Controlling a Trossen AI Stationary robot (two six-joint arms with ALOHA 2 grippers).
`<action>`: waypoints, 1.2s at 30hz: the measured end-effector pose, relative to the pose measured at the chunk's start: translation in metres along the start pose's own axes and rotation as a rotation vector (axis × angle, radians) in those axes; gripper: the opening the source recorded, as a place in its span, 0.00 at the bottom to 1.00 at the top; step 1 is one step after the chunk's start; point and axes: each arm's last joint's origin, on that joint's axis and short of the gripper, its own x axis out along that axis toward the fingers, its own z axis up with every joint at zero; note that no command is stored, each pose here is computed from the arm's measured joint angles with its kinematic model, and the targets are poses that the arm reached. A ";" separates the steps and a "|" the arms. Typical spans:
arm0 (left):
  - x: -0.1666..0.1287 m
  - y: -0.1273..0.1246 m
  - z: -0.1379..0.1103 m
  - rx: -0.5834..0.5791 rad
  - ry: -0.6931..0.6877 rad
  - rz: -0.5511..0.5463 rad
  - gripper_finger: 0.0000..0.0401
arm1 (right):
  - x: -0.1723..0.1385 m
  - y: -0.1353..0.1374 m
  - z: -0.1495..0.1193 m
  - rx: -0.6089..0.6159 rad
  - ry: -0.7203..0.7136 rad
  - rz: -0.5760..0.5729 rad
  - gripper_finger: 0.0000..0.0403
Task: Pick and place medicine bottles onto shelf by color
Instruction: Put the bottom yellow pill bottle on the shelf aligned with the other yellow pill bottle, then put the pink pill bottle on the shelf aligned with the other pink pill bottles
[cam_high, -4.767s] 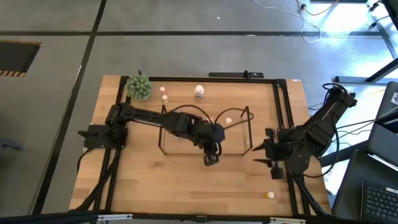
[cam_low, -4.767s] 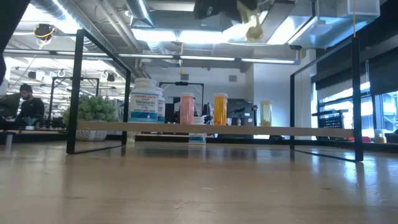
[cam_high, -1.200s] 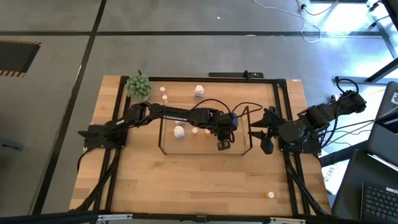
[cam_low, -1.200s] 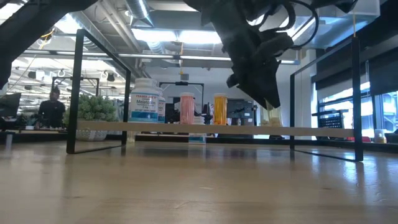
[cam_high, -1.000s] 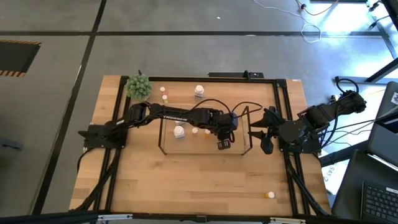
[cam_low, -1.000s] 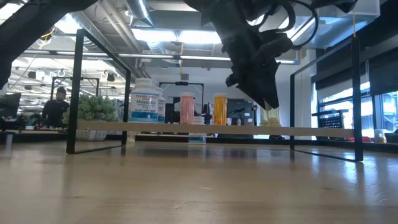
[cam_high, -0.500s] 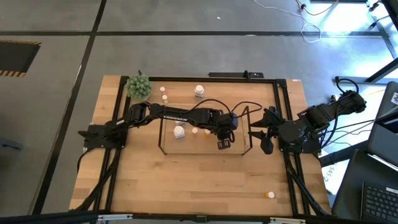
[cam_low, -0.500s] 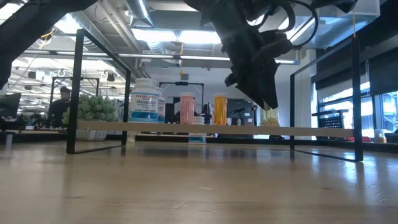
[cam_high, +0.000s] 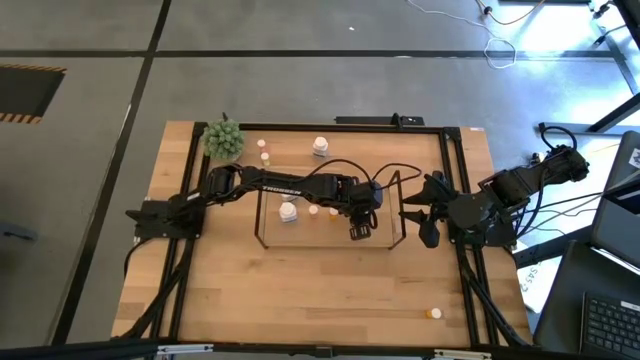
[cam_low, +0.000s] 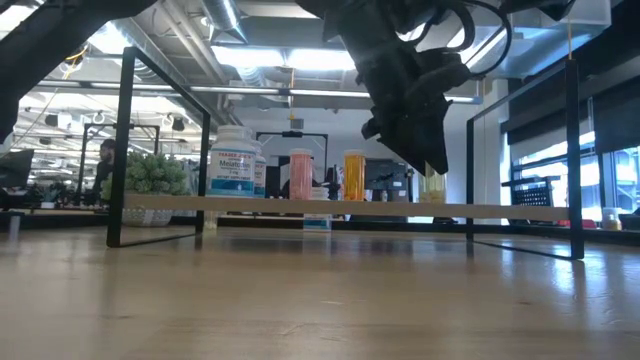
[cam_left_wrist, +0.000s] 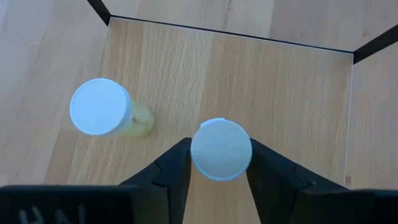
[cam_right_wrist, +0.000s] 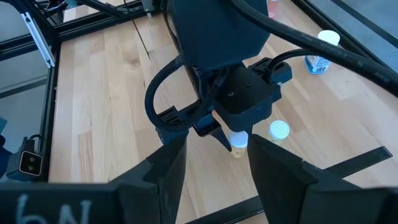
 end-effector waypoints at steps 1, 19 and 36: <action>0.000 0.000 0.000 0.000 0.000 0.000 0.35 | 0.000 0.000 0.000 0.000 0.000 0.000 0.43; -0.005 -0.003 0.002 0.004 -0.012 0.006 0.35 | 0.000 0.000 0.000 0.000 0.000 0.000 0.43; -0.042 -0.001 0.028 0.084 -0.030 0.080 0.35 | 0.000 0.000 0.000 0.000 0.000 0.000 0.43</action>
